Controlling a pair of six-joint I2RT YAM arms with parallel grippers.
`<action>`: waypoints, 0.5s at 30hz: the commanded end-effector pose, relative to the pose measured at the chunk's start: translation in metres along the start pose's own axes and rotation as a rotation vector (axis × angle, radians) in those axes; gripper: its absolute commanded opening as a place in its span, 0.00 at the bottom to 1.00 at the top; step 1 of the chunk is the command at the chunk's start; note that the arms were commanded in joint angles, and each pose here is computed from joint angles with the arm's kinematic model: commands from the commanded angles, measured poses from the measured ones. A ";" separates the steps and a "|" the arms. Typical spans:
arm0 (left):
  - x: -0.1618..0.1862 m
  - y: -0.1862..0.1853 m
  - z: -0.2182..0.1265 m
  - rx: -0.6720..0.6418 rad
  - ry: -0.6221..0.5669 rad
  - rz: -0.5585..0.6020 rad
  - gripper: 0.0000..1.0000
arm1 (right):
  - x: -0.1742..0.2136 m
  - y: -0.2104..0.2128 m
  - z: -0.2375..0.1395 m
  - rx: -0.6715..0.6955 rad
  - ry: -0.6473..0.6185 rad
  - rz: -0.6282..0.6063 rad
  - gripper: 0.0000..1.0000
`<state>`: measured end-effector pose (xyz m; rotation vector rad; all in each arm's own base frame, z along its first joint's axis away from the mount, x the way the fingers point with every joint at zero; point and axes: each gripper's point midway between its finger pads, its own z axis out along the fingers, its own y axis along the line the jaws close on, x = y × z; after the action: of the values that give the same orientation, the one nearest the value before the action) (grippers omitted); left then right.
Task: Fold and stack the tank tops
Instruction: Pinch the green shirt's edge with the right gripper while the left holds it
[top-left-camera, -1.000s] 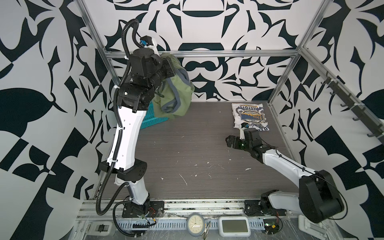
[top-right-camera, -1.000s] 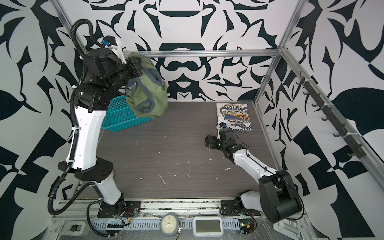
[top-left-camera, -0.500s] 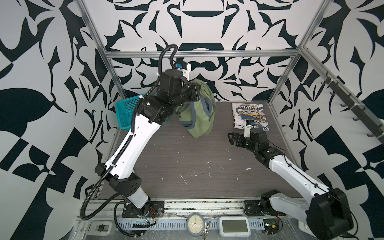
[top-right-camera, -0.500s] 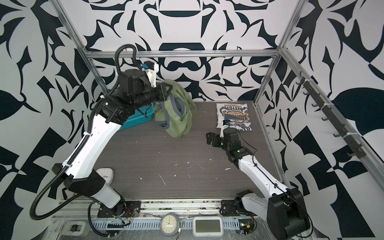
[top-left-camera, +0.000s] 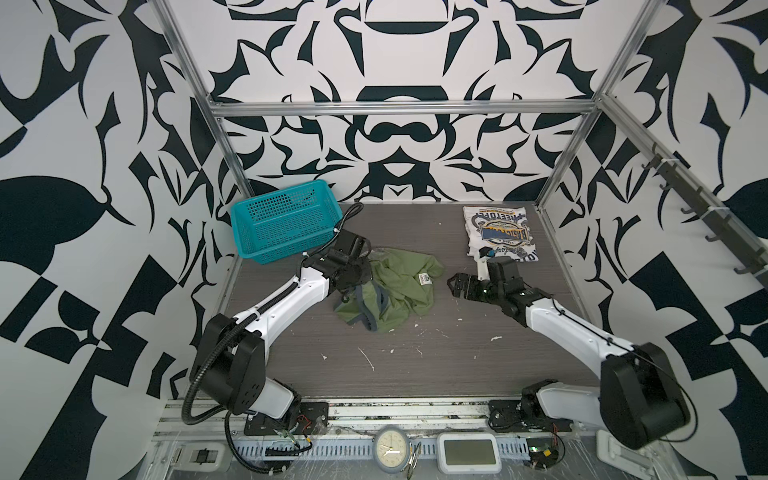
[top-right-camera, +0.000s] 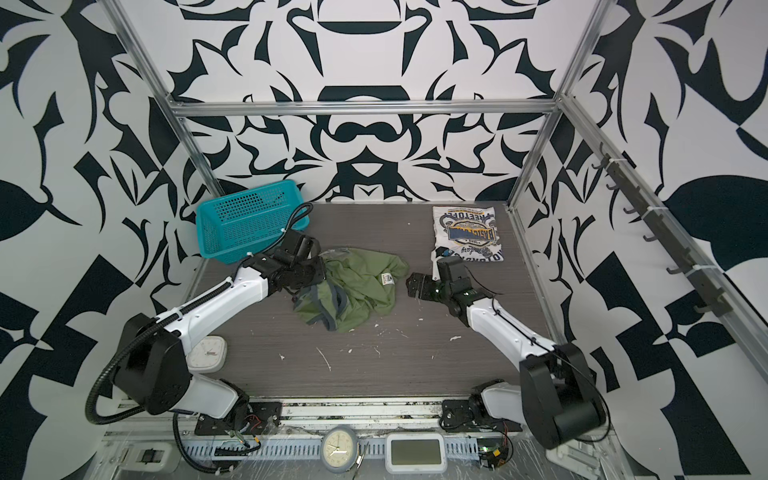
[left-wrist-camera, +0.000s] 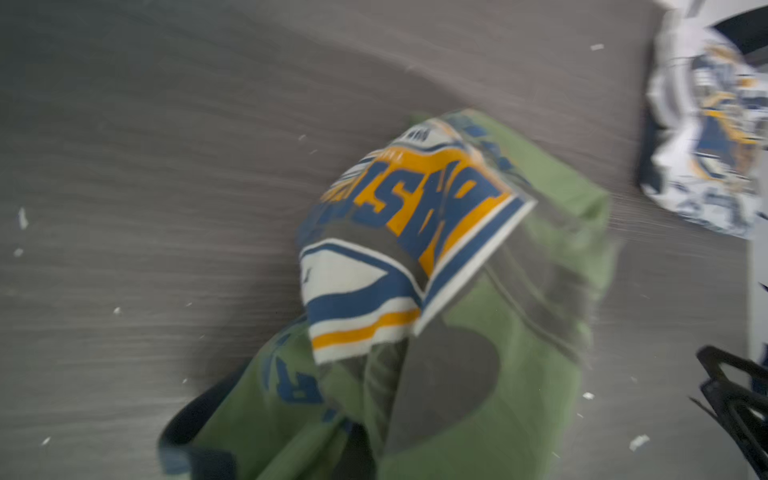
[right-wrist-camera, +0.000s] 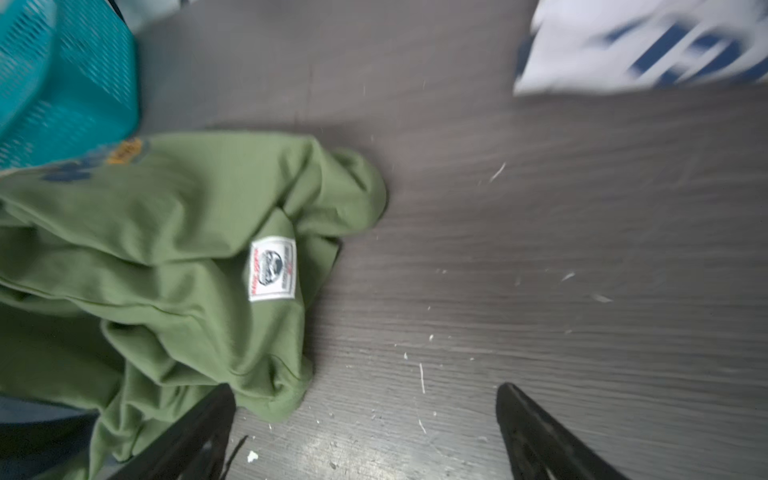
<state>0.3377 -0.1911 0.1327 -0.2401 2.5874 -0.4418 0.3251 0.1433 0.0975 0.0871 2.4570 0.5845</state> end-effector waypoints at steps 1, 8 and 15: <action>-0.001 0.017 0.009 -0.057 -0.012 -0.054 0.00 | -0.002 0.024 0.008 -0.054 0.049 -0.021 0.97; 0.007 0.050 0.020 -0.185 0.000 -0.043 0.05 | 0.012 0.043 0.029 -0.130 0.127 0.002 0.86; 0.015 0.062 0.026 -0.218 0.005 -0.046 0.11 | 0.047 0.088 0.058 -0.253 0.283 0.024 0.67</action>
<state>0.3362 -0.1532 0.0941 -0.3461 2.6246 -0.2327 0.3141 0.2252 0.0545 -0.0287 2.6578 0.8424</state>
